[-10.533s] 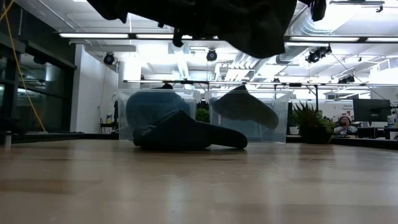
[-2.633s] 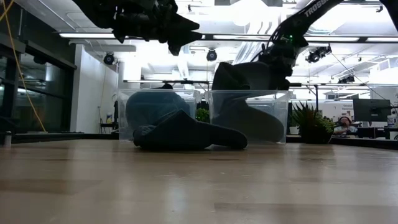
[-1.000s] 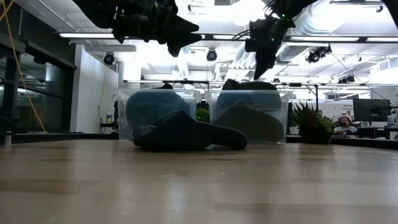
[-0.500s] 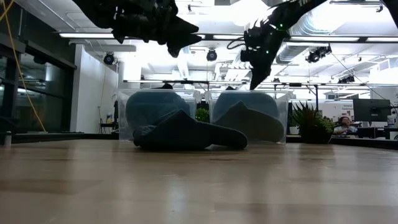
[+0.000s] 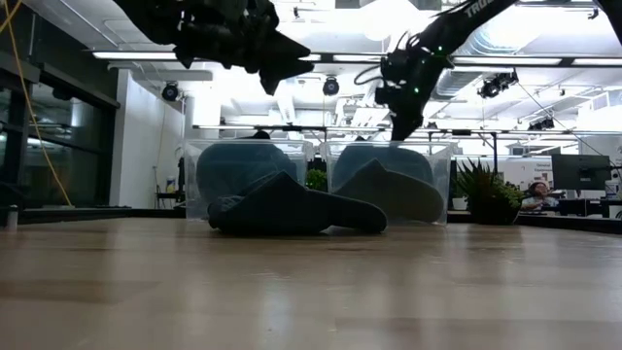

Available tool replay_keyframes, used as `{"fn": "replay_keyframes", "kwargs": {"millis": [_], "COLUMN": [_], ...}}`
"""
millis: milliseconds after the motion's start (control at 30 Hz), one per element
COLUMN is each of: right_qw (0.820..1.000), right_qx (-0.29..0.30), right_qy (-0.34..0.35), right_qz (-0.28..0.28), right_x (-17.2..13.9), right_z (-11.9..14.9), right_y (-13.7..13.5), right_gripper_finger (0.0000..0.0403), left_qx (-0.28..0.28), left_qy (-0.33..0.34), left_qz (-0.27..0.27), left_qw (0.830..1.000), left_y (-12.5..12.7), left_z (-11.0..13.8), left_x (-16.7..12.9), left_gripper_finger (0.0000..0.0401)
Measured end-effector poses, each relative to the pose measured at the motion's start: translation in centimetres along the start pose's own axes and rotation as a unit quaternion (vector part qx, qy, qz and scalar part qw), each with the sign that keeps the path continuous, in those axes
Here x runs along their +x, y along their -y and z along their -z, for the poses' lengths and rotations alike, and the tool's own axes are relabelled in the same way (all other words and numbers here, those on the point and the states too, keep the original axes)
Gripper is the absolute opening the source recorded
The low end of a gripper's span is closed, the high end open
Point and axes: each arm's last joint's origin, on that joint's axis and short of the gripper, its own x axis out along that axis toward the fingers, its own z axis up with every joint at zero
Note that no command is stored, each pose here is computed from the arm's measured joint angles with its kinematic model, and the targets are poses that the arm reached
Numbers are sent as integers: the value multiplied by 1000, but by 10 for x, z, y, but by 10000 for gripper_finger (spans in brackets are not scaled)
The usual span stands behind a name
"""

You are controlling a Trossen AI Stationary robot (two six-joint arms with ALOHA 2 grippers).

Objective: Pick and place caps into container
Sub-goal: Put the gray cap into the right transparent container, then put the dark blue cap into the left transparent container

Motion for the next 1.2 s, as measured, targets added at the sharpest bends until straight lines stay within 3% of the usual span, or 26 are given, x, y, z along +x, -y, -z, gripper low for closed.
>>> {"fn": "replay_keyframes", "kwargs": {"millis": [167, 333, 500, 700, 900, 1200], "right_qw": [998, 993, 986, 978, 967, 961], "right_qx": [-2, 2, -19, -46, -51, -21], "right_qy": [55, 109, 151, 177, 213, 226], "right_qz": [-10, -37, -62, -103, -129, -158], "right_x": [-32, -67, -103, -119, -105, -43], "right_z": [-12, -15, -17, -9, 11, 55], "right_y": [-2, -15, -44, -91, -128, -173], "right_gripper_finger": [0, 0, 0, 0, 0, 0], "left_qx": [-14, -50, -73, -123, -139, -140], "left_qy": [-21, -81, -112, -145, -169, -223], "left_qz": [-3, -59, -84, -93, -93, -154], "left_qw": [1000, 994, 987, 977, 971, 952], "left_y": [0, -2, -3, 1, 20, 55], "left_z": [4, 17, 35, 63, 79, 98], "left_x": [0, -2, -3, -8, -7, -6], "left_gripper_finger": [162, 162, 162, 162, 162, 162]}}
